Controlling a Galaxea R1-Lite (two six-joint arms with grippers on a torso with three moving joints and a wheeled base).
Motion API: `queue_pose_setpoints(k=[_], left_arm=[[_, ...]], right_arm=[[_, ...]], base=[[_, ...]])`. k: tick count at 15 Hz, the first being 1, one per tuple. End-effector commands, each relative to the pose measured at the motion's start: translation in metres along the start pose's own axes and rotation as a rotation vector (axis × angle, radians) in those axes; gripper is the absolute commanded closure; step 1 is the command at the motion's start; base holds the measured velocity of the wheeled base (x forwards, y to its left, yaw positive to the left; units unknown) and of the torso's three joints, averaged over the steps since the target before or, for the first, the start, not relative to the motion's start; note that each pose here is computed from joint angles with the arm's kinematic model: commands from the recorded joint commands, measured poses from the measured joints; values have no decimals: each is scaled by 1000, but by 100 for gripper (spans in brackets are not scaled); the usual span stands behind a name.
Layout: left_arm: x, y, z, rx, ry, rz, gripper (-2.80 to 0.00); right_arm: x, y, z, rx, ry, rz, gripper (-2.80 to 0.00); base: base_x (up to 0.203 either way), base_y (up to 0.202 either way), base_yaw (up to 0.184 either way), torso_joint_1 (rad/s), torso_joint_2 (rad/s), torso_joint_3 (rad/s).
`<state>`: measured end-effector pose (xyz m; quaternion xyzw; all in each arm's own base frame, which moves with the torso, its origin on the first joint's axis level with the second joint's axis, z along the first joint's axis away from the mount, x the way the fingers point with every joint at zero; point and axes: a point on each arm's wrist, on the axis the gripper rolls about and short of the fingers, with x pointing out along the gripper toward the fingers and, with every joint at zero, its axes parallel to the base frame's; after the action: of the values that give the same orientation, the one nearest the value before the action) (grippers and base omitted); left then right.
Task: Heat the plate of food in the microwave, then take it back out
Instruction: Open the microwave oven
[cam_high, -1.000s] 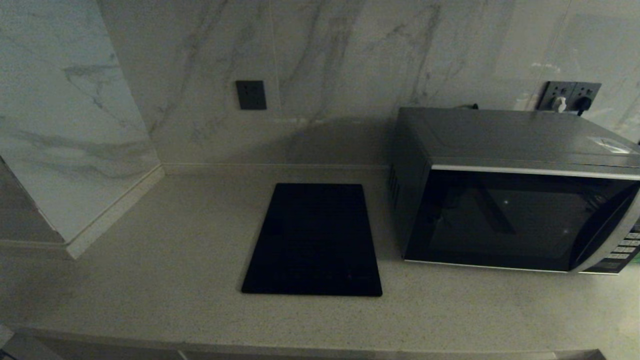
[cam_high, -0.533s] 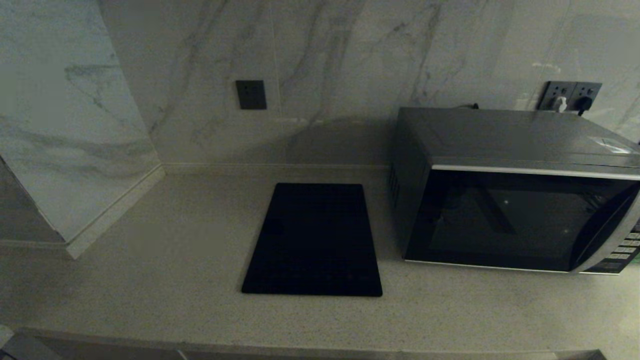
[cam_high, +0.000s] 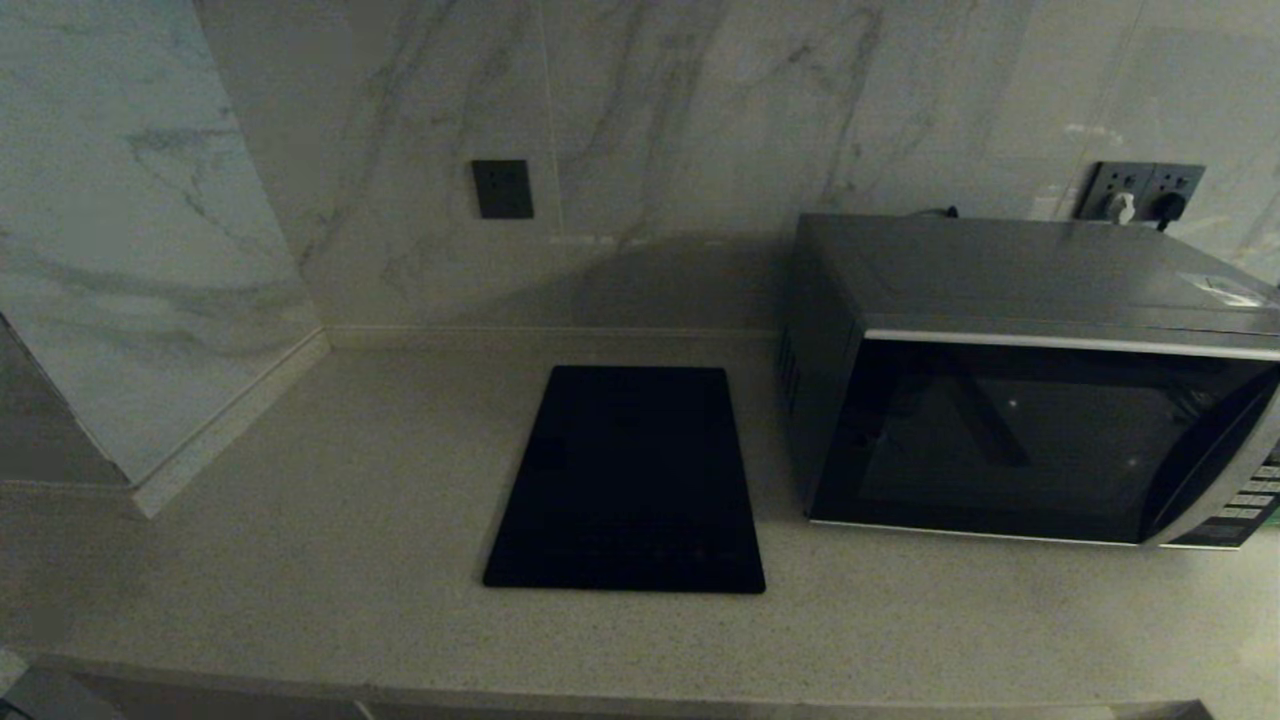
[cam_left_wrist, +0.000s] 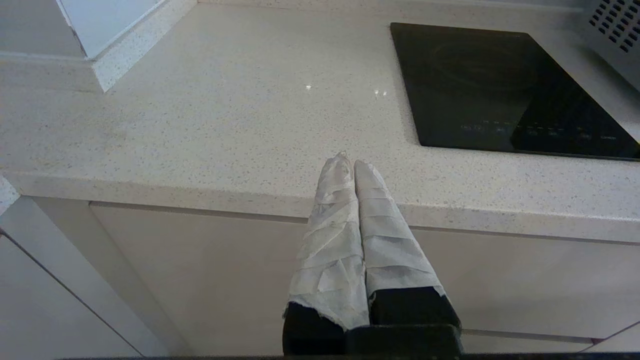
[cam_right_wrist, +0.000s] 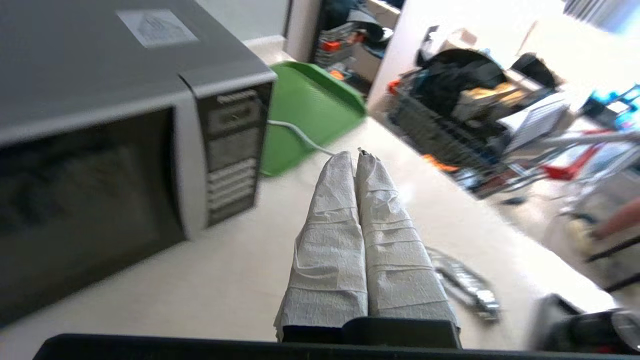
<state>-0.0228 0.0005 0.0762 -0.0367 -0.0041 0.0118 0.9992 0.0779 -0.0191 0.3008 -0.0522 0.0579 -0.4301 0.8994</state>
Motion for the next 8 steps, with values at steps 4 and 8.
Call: queue_pose_setpoints(k=[4, 8], left_arm=[[0, 0, 0, 0, 1, 1, 0], [0, 0, 0, 0, 1, 1, 0]], right_arm=[[-11, -13, -3, -103, -9, -10, 0], [-16, -19, -9, -191, -17, -6, 0]], base=[[0, 0, 0, 0, 0, 0], [0, 0, 0, 0, 0, 0]])
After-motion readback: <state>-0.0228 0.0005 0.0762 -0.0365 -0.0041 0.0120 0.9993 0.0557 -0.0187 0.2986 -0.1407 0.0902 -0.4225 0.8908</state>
